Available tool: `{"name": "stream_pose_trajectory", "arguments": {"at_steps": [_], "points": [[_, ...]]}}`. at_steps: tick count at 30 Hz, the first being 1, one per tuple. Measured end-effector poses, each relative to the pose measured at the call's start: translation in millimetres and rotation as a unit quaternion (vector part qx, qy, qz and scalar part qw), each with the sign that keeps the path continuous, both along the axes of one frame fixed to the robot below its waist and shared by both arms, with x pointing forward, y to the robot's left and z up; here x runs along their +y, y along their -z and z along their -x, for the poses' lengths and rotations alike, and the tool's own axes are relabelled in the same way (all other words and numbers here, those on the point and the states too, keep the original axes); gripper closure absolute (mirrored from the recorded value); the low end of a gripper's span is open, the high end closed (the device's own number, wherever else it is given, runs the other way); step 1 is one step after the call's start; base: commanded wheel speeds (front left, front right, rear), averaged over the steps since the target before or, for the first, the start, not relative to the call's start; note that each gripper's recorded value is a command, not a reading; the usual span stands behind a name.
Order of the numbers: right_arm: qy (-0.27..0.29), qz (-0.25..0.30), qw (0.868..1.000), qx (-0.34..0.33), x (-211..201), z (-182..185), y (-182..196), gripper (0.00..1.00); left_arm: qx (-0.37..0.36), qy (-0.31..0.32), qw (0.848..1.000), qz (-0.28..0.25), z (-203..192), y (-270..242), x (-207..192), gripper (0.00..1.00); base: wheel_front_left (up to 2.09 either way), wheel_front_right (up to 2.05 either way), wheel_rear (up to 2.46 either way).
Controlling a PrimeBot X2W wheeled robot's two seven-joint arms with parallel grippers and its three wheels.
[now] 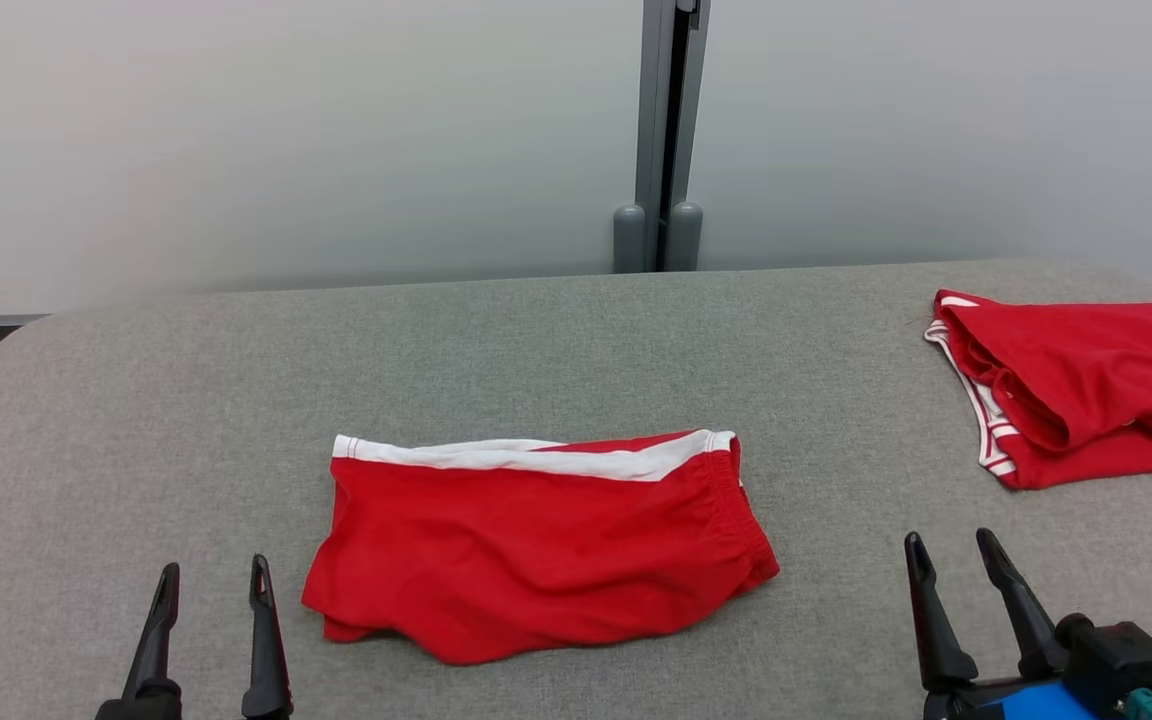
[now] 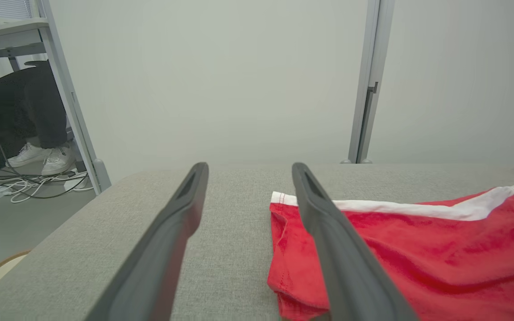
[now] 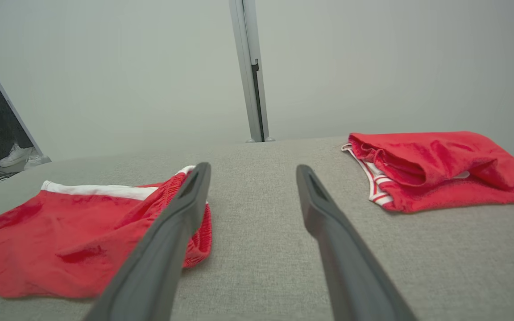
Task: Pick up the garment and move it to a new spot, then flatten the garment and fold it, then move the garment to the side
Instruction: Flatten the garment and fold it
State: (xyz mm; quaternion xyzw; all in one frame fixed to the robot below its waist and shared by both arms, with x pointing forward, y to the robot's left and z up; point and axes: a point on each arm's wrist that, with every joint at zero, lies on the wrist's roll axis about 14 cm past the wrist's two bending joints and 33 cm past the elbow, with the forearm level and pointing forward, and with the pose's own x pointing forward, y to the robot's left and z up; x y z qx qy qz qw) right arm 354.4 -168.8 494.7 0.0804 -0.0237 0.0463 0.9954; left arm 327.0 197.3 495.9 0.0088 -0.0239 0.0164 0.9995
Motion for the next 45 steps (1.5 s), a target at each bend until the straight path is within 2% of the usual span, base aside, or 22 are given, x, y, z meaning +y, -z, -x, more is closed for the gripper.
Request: {"name": "stream_pose_trajectory", "arguments": {"at_steps": [18,22,25,31,40,45], "points": [[-0.016,0.003,0.999,0.042,13,10,27,0.0,0.016,-0.004,1.0,-0.001,4,10,4,0.0,0.0,0.0,0.0],[-0.038,0.008,0.999,0.023,27,-7,14,0.0,0.014,0.001,1.0,0.0,1,9,1,0.0,0.0,0.0,0.0],[-0.079,0.02,0.997,0.001,54,-29,-1,0.0,0.011,0.002,1.0,0.001,-3,7,0,0.0,0.0,0.0,0.0],[-0.119,0.041,0.992,0.001,82,-64,-5,0.0,0.009,-0.003,1.0,0.004,-8,6,2,0.0,0.0,0.0,0.0],[-0.145,0.065,0.981,0.114,98,-86,62,0.0,0.027,-0.023,0.999,0.009,-10,16,11,0.0,0.0,0.0,0.0],[-0.143,0.066,0.974,0.166,94,-81,93,0.0,0.033,-0.029,0.999,0.01,-11,20,13,0.0,0.0,0.0,0.0]]}}
